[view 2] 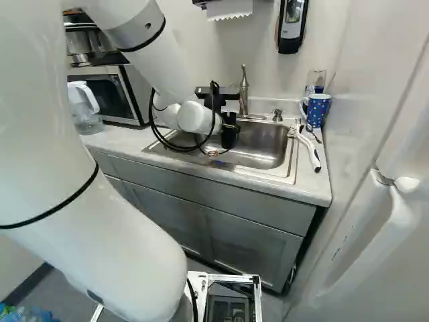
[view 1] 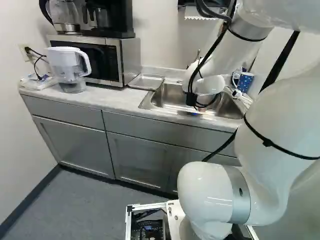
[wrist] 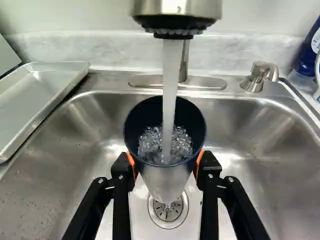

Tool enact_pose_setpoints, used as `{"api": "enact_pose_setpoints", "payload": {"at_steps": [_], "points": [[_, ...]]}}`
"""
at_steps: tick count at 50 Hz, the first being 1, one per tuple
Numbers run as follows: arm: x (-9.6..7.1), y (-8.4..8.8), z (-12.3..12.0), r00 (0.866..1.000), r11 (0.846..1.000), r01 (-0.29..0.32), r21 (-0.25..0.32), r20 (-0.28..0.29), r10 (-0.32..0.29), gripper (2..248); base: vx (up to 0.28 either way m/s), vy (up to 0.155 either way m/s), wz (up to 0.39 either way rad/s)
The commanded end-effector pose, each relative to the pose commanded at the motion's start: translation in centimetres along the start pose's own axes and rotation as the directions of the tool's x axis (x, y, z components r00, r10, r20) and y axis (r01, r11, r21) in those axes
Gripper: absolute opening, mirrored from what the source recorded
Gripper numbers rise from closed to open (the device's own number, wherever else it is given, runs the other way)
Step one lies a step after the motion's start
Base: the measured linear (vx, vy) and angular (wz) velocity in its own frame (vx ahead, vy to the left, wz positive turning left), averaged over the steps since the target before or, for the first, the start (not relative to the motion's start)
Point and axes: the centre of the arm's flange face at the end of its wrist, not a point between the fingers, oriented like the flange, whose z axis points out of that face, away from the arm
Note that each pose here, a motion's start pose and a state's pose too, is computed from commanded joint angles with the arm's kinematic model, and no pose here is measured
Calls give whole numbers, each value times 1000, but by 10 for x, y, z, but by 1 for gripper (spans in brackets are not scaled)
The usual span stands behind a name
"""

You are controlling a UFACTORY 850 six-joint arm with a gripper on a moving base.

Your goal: Rinse the cup and place it in the tray

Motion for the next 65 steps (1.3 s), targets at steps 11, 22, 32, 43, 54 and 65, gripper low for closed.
{"api": "enact_pose_setpoints", "payload": {"at_steps": [11, 22, 32, 43, 54, 65], "points": [[0, 0, 0, 1000, 1000, 0, 0, 0, 0, 124, 0, 0, 0], [0, 0, 0, 1000, 1000, 0, 0, 0, 0, 124, 0, 0, 0], [0, 0, 0, 1000, 1000, 0, 0, 0, 0, 124, 0, 0, 0], [0, 0, 0, 1000, 1000, 0, 0, 0, 0, 124, 0, 0, 0], [0, 0, 0, 1000, 1000, 0, 0, 0, 0, 124, 0, 0, 0], [0, 0, 0, 1000, 1000, 0, 0, 0, 0, 124, 0, 0, 0]]}}
